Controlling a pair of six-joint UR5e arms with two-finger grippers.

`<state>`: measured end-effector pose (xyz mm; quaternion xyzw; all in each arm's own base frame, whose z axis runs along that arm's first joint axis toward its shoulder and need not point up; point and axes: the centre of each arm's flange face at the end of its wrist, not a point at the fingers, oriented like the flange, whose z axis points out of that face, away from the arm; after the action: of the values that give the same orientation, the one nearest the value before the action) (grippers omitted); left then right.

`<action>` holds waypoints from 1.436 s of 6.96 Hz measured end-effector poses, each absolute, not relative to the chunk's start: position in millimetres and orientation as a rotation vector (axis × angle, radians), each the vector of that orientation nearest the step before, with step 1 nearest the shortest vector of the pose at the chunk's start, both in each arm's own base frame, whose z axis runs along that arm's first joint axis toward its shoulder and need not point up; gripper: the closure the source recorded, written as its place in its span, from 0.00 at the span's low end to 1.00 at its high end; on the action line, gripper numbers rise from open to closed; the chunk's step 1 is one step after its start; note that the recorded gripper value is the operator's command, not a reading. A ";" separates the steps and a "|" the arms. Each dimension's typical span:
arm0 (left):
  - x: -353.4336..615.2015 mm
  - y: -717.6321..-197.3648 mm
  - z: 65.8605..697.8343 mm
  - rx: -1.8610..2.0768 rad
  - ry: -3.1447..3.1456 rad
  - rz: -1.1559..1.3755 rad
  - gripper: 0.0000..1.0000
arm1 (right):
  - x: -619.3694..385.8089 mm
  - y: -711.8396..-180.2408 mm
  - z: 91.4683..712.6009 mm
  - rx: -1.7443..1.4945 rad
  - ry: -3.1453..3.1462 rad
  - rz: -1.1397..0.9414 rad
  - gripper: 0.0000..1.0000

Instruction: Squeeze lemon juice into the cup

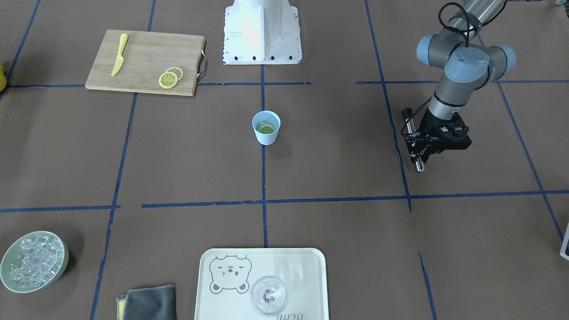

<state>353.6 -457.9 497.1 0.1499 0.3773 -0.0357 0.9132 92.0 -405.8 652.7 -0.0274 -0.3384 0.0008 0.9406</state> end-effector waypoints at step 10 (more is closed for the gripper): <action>-31.0 -518.7 572.8 0.211 0.667 0.207 0.00 | 90.4 -400.1 669.2 -0.091 -0.707 0.017 0.00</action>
<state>-31.0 -518.7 572.8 0.1031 0.3261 0.1011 0.9342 90.4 -400.1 669.2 -0.0447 -0.3462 0.0084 0.9371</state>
